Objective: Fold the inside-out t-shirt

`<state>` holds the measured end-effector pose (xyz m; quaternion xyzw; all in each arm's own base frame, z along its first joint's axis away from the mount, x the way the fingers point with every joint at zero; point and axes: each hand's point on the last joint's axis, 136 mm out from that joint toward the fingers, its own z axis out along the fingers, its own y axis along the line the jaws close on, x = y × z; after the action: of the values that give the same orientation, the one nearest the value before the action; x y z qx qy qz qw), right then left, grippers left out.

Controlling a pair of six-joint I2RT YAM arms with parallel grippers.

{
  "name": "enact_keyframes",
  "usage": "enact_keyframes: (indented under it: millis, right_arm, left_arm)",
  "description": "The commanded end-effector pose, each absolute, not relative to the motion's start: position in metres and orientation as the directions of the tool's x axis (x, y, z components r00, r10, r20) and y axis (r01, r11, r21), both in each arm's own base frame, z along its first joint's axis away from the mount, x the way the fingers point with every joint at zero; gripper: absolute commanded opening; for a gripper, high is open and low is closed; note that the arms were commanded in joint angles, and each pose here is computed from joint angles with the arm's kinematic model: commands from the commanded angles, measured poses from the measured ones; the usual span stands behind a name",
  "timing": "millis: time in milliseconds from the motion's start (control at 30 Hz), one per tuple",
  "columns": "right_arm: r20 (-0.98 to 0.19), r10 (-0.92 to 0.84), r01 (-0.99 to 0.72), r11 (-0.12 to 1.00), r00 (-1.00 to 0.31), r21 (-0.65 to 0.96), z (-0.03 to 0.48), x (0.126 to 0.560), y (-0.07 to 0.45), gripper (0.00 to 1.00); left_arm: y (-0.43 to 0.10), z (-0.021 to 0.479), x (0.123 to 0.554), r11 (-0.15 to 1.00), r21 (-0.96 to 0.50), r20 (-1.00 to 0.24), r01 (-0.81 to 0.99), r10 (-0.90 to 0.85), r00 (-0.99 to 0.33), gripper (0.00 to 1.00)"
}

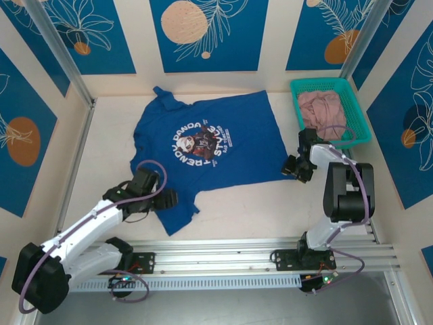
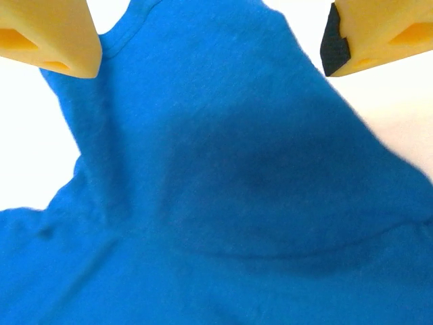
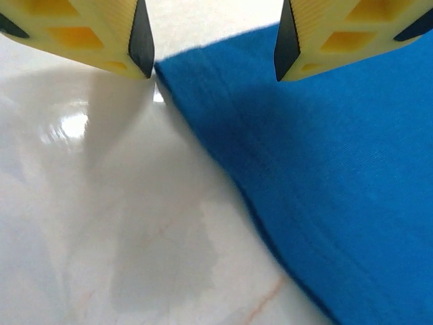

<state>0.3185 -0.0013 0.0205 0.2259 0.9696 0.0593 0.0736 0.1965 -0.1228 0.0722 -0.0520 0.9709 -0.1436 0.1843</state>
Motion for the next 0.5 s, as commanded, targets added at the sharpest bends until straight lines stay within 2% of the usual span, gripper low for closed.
enact_keyframes:
  millis: [0,100,233,333,467]
  right_arm:
    - [-0.115,0.461,0.44,0.882,-0.88,0.168,0.02,0.333,0.0,0.5]
    - [-0.101,0.455,0.431,0.881,-0.885,0.195,0.017,0.336,0.007,0.44]
    - [-0.129,0.444,0.417,0.889,-0.887,0.189,0.02,0.338,0.008,0.22]
    - [-0.142,0.437,0.41,0.893,-0.888,0.188,0.023,0.337,0.007,0.13]
    - [-0.158,0.431,0.402,0.897,-0.889,0.186,0.025,0.337,0.006,0.06]
  left_arm:
    - [-0.114,0.064,0.179,0.966,-0.248,-0.301,-0.072,-0.147,-0.942,0.83]
    - [-0.117,0.061,0.171,0.964,-0.255,-0.277,-0.071,-0.143,-0.95,0.8]
    - [-0.12,0.049,0.155,0.973,-0.223,-0.222,-0.066,-0.117,-0.968,0.74]
    - [-0.124,0.038,0.14,0.978,-0.201,-0.181,-0.058,-0.095,-0.979,0.7]
    - [-0.122,0.028,0.126,0.987,-0.156,-0.152,-0.047,-0.071,-0.986,0.68]
